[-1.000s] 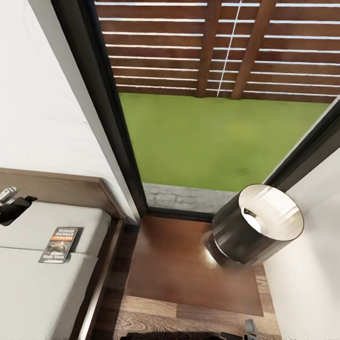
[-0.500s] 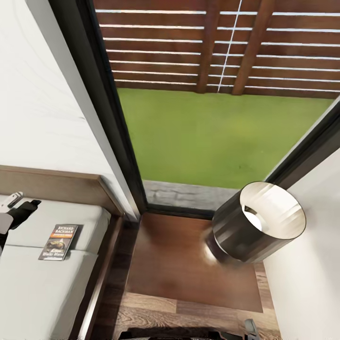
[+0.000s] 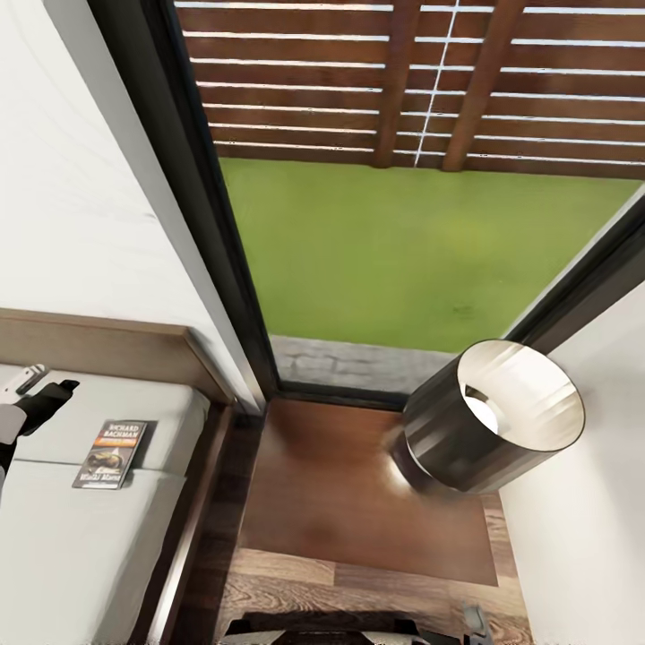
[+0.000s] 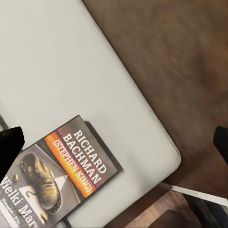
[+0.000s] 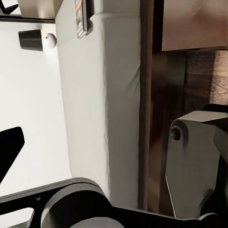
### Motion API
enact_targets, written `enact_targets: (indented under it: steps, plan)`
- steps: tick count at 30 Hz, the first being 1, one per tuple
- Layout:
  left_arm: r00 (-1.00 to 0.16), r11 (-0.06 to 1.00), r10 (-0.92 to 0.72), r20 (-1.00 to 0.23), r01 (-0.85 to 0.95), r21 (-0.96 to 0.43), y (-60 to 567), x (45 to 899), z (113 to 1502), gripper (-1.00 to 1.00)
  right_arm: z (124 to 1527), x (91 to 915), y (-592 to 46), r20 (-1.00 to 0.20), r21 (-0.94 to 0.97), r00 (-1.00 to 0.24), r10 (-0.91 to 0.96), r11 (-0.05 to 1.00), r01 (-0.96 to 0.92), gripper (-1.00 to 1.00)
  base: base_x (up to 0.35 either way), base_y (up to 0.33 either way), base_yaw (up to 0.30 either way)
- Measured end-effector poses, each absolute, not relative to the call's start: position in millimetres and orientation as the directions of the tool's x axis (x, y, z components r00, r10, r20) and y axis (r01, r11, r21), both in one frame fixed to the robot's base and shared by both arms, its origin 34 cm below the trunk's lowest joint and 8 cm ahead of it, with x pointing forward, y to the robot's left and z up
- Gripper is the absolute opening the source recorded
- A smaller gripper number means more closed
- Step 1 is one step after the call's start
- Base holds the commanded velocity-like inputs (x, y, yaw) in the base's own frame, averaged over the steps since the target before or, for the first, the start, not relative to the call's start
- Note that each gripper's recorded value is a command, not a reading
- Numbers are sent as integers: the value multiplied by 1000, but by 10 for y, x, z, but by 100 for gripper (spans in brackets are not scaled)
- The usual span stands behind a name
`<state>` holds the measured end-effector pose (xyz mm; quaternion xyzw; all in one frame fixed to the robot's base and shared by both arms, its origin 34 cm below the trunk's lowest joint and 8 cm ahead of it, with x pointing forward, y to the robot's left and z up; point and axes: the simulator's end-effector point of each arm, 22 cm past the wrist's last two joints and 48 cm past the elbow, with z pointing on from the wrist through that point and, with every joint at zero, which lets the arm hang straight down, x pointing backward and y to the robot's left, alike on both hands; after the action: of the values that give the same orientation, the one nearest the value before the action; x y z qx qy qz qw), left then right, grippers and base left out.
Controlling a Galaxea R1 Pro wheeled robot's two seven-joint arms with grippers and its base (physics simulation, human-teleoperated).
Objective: In the bedroom, move the book from the bed onto either nightstand, and place the two sandals side by side next to the bed.
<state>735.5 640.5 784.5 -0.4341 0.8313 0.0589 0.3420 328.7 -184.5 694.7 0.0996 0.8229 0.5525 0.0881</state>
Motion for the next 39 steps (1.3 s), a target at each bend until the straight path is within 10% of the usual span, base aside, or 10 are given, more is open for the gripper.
enact_targets:
  steps: [22,39]
  plan:
    - [-408,617,-687,-601,-765,-186,6338,7311,7644,100,6892,3306,-1853,9,926,-959,282,359,114,100,0,0,0]
    - [-435,610,-722,-537,-767,-200,6032,7233,7372,100,7156,5250,-896,-130,909,-965,226,417,-25,100,0,0,0]
